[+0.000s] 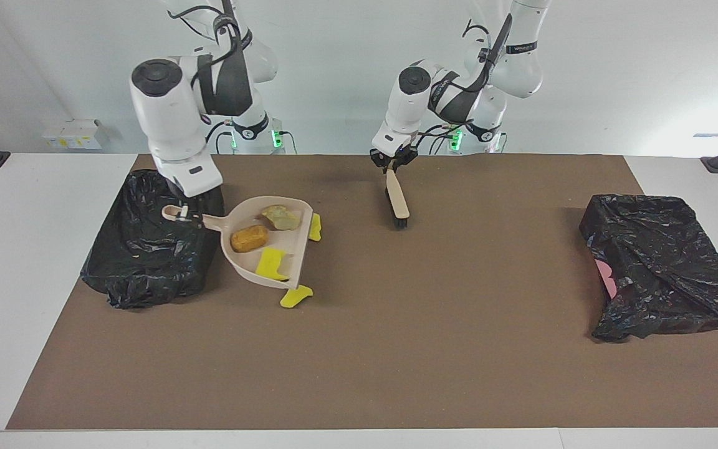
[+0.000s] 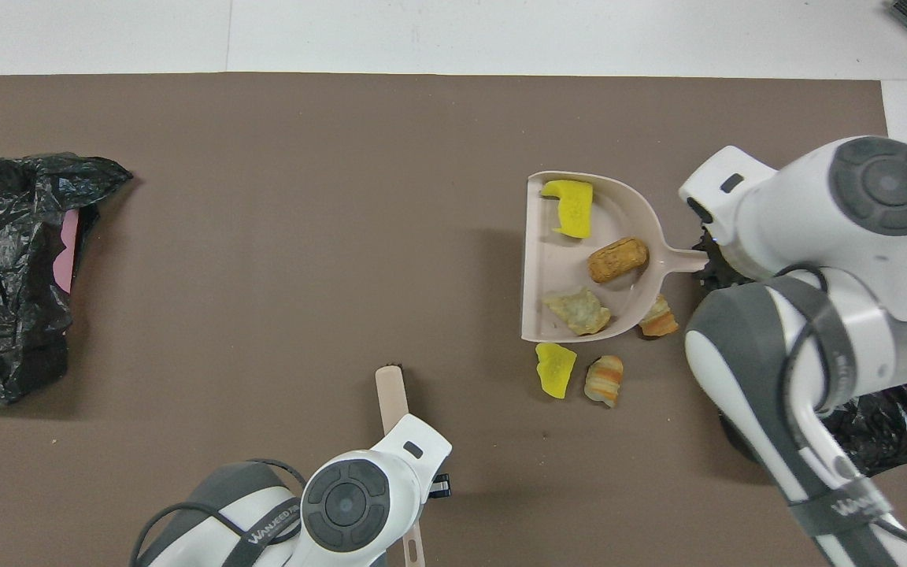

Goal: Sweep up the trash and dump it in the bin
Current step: 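Carry the loaded dustpan with the right gripper toward the nearby trash bag, then tip the dustpan over the trash bag with the right gripper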

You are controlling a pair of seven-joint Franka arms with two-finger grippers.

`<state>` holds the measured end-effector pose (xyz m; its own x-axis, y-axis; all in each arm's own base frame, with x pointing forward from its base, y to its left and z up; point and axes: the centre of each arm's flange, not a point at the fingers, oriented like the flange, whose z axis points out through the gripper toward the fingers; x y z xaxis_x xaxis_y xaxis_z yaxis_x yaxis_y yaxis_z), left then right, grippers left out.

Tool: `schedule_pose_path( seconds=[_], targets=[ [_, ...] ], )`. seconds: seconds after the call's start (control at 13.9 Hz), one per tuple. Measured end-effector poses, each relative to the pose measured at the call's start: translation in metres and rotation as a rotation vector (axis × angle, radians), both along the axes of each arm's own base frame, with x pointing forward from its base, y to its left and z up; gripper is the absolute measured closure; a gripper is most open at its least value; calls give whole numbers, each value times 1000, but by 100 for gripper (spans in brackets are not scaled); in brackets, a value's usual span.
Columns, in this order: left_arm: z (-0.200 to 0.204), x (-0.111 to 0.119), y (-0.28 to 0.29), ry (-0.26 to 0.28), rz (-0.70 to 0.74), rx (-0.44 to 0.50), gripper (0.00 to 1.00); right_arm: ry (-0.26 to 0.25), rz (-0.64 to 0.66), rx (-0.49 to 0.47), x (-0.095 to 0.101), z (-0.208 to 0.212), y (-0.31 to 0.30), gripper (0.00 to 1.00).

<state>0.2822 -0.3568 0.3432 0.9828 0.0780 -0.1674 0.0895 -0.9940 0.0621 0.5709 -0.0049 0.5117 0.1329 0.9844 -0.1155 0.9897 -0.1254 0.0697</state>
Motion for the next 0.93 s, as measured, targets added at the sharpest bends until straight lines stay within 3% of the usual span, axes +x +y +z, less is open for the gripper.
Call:
schedule_pose_path(
  seconds=[0.14,0.22,0.43,0.65,0.93],
  targets=[
    [-1,2,1,0,4,0,74,-12,-19,-7,-9,14,-61,69],
    [-1,4,2,-2,8,-2,66,-13,-23,-11,-15,18,-93,69],
    [6,22,4,-16,41,-19,31,-6,-22,-22,-32,24,-156,69],
    [26,64,19,-63,105,-41,0,13,15,-55,-50,27,-207,69],
    [57,134,70,-145,148,-83,0,72,67,-222,-61,33,-230,69]
  ],
)
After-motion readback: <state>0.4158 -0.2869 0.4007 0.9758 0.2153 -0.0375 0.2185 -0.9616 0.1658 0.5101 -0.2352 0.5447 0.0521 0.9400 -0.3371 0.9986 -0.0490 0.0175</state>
